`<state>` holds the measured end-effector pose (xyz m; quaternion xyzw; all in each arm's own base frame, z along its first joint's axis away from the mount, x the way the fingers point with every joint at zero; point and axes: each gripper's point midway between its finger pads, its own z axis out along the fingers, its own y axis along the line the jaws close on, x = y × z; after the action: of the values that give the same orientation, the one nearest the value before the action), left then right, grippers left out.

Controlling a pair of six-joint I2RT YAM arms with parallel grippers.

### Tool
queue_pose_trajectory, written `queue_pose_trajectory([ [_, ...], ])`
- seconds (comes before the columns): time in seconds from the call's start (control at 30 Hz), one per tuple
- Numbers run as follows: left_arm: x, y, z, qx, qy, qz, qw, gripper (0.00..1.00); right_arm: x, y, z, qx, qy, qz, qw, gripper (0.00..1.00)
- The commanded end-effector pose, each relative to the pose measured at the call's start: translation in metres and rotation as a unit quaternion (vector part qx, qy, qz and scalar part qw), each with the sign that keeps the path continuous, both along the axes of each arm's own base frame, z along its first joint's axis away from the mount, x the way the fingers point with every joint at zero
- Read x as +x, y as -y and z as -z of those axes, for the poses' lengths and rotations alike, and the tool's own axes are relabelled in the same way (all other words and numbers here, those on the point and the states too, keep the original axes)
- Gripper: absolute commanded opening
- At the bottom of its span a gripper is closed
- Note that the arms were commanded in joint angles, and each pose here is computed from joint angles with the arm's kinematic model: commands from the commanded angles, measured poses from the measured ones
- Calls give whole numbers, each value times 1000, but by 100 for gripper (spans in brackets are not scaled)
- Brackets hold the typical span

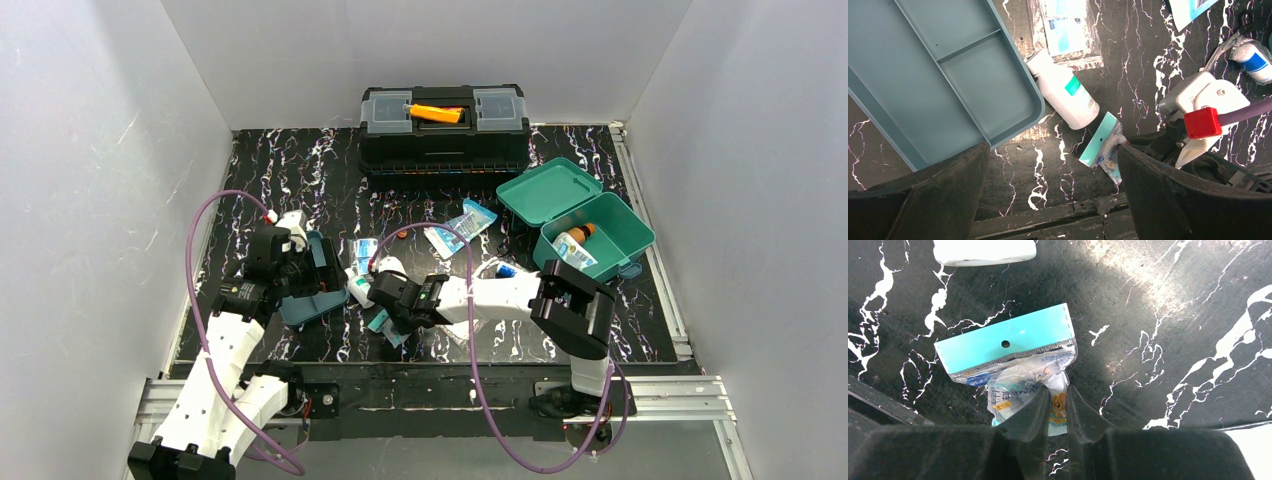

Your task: Organize the medicine kit

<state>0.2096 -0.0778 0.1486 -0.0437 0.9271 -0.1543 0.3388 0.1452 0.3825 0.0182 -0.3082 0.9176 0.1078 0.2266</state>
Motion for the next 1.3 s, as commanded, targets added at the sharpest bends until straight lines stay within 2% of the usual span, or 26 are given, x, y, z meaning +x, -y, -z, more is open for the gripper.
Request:
queue_pose_trajectory([
  [0.0,1,-1,-9,2,11,-3,1000,100,-38,79,60,-157,-61,6,986,1],
  [0.37,1,-3,-8,5,8,-5,1000,99,-12,76,-30,-118,3,57,991,1],
  [0.77,2,-2,-5,5,2,-4,1000,100,28,134,-119,-29,24,164,986,1],
  [1.0,2,-2,-5,6,1,-4,1000,100,66,203,-162,6,63,263,963,1],
  [1.27,2,-1,-5,4,2,-3,1000,100,102,294,-189,24,91,394,914,1],
])
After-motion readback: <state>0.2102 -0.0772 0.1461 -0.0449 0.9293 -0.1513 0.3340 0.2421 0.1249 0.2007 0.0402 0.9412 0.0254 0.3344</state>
